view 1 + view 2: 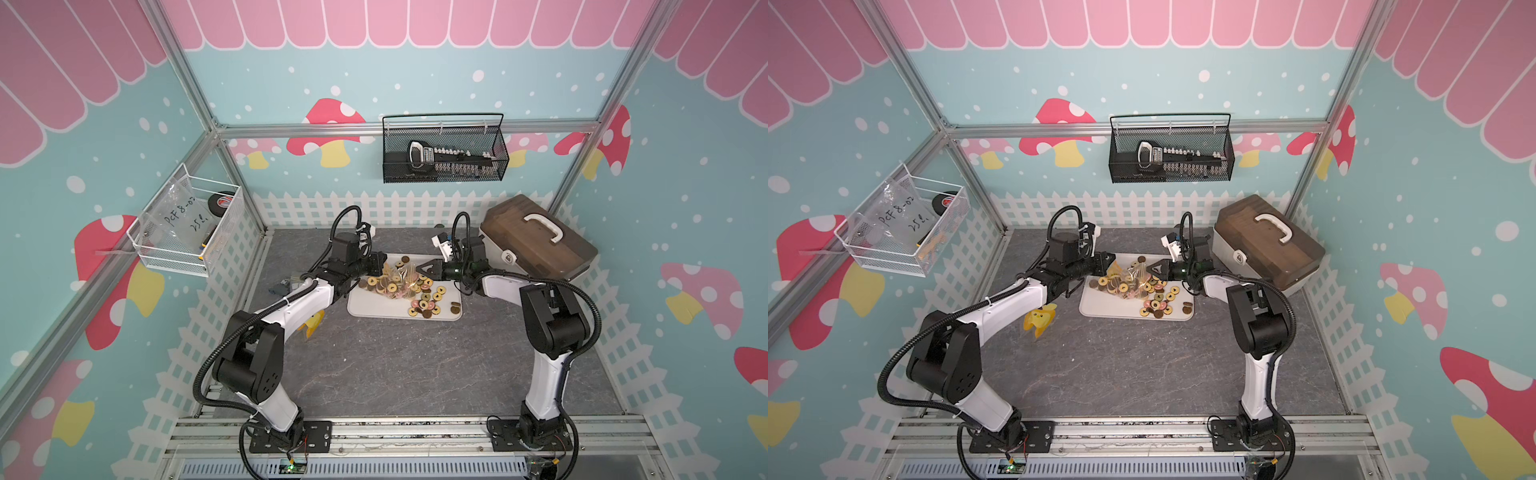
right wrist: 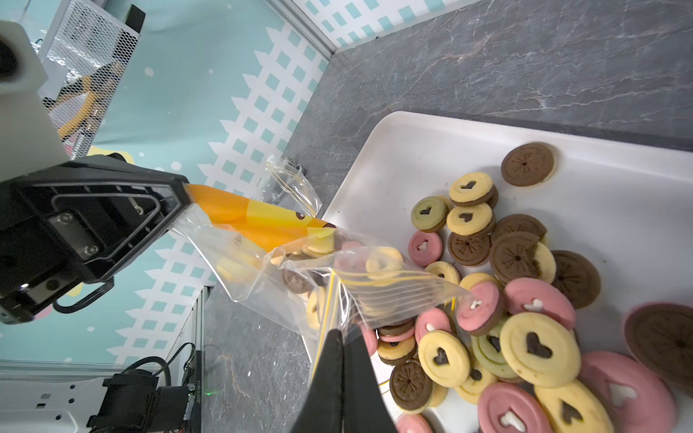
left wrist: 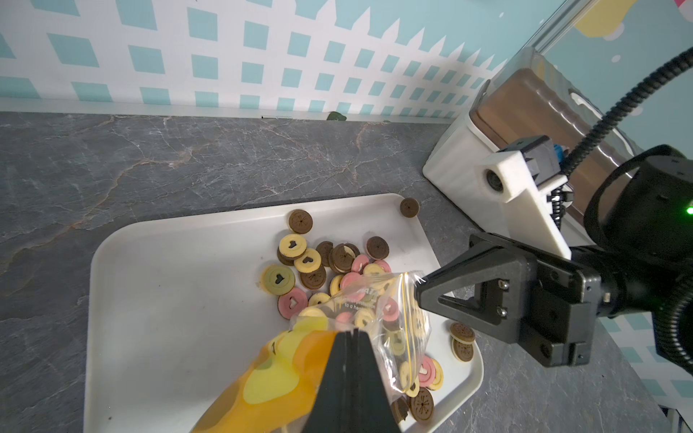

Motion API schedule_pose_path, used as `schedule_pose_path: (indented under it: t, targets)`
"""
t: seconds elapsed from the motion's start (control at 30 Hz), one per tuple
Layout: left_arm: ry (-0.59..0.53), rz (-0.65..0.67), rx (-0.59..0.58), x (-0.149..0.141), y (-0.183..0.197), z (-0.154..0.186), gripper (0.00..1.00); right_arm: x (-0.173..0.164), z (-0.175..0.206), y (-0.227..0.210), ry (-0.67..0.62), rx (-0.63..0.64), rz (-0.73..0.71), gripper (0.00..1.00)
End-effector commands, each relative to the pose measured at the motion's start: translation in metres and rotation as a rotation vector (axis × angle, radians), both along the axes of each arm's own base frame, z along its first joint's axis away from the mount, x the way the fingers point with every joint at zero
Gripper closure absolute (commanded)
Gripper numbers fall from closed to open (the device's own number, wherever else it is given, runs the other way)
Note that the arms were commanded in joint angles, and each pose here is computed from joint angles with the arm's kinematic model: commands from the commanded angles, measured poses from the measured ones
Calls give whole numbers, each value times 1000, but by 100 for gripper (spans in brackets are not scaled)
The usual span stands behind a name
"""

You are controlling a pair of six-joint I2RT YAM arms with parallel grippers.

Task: Pour cookies out of the ziploc bag
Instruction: 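Pour the cookies out of the ziploc bag onto the tray.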

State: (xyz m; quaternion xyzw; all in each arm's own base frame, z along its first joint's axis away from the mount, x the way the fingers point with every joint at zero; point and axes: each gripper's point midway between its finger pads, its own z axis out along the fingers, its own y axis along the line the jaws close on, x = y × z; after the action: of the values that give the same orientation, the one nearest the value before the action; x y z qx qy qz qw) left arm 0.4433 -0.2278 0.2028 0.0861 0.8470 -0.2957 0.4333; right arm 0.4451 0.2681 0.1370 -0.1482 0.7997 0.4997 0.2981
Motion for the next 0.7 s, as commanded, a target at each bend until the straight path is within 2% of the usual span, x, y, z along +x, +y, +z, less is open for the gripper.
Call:
schedule_pose_path:
  t: [0.0,0.07,0.13,0.27,0.43,0.67]
  targets:
    - [-79,-27,-33,-6,-7,42,100,1,10,-6,-46,-24,-25,79]
    - [-77,-28,-8,-7,-10,43,100,3,12,-12,-60,-37,-52,70]
    - [-87,-54,41,-14,-28,44,100,4,19,-20,-84,-47,-82,66]
    - [-90,-81,56,-16,-43,47,100,6,23,-31,-104,-53,-131,66]
    - [-124,-55,70,-16,-39,60,100,10,26,-46,-115,-46,-189,66]
    - [-105,-63,70,-10,-43,58,100,13,28,-60,-124,-35,-245,67]
